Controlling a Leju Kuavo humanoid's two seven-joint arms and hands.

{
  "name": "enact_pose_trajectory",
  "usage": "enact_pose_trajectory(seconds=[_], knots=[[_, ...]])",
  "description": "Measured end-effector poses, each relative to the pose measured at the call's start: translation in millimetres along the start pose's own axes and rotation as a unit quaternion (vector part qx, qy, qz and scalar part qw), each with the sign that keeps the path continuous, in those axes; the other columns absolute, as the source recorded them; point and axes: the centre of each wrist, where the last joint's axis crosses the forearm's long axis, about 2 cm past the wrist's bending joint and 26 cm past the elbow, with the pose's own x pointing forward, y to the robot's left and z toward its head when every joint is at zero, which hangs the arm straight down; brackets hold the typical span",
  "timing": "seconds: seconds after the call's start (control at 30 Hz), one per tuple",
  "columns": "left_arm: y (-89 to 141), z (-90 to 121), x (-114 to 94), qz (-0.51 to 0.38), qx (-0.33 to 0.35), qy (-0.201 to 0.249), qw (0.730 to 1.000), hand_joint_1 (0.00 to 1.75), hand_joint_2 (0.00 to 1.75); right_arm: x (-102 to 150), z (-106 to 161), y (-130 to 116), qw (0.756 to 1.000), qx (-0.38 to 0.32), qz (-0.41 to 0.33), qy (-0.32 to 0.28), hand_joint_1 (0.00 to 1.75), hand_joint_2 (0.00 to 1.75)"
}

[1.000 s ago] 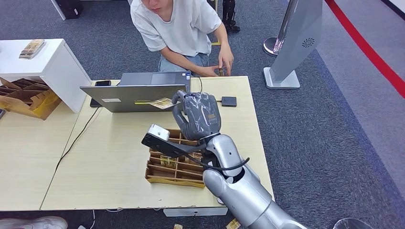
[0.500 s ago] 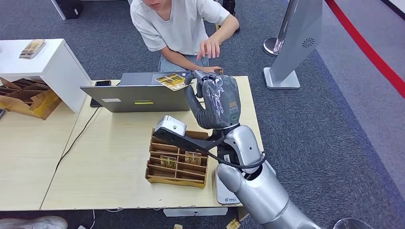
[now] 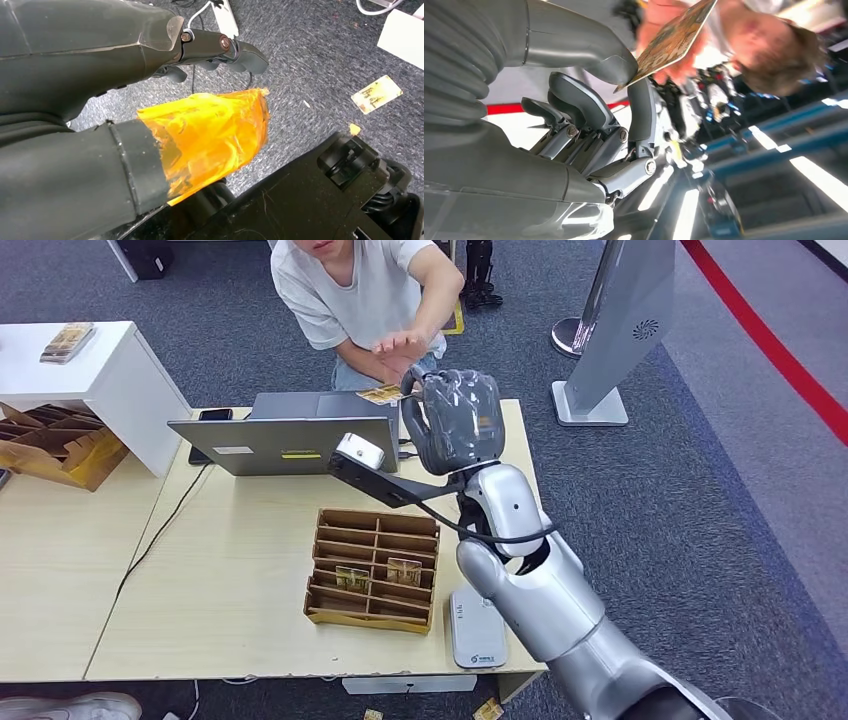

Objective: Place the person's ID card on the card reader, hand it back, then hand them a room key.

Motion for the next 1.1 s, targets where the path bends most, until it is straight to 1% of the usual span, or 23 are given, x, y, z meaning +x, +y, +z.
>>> enact_pose_trajectory(seconds=[0.2,0.4,0.8,0.83,0.93,0.97,1.1], knots=[[1.5,-1.0,1.9,-0.001,-0.003,0.000,1.000,0.00,0.00,-14.7,-14.4,13.6,0.998,0.042,0.038,0.029,1.75,1.75],[1.3,-1.0,2.6,-0.002,-0.004,0.000,1.000,0.00,0.00,-28.2,-18.6,24.8,0.994,0.074,0.052,0.055,1.75,1.75],[1.0,-0.9,2.9,0.003,-0.004,0.001,1.000,0.00,0.00,-31.8,-15.8,35.3,0.992,0.101,0.045,0.066,1.75,1.75],[1.0,-0.9,2.9,0.003,-0.004,0.001,1.000,0.00,0.00,-31.9,-15.7,35.6,0.992,0.101,0.044,0.067,1.56,1.75],[1.0,-0.9,2.9,0.004,-0.004,0.001,1.000,0.00,0.00,-32.0,-15.6,36.2,0.992,0.104,0.040,0.067,0.25,1.75],[1.1,-0.9,2.9,0.004,-0.004,0.001,1.000,0.00,0.00,-31.8,-15.6,36.2,0.992,0.104,0.037,0.066,0.00,1.75],[1.1,-1.0,2.9,0.006,-0.003,0.002,1.000,0.00,0.00,-29.8,-16.2,36.3,0.992,0.104,0.032,0.062,0.00,1.75]])
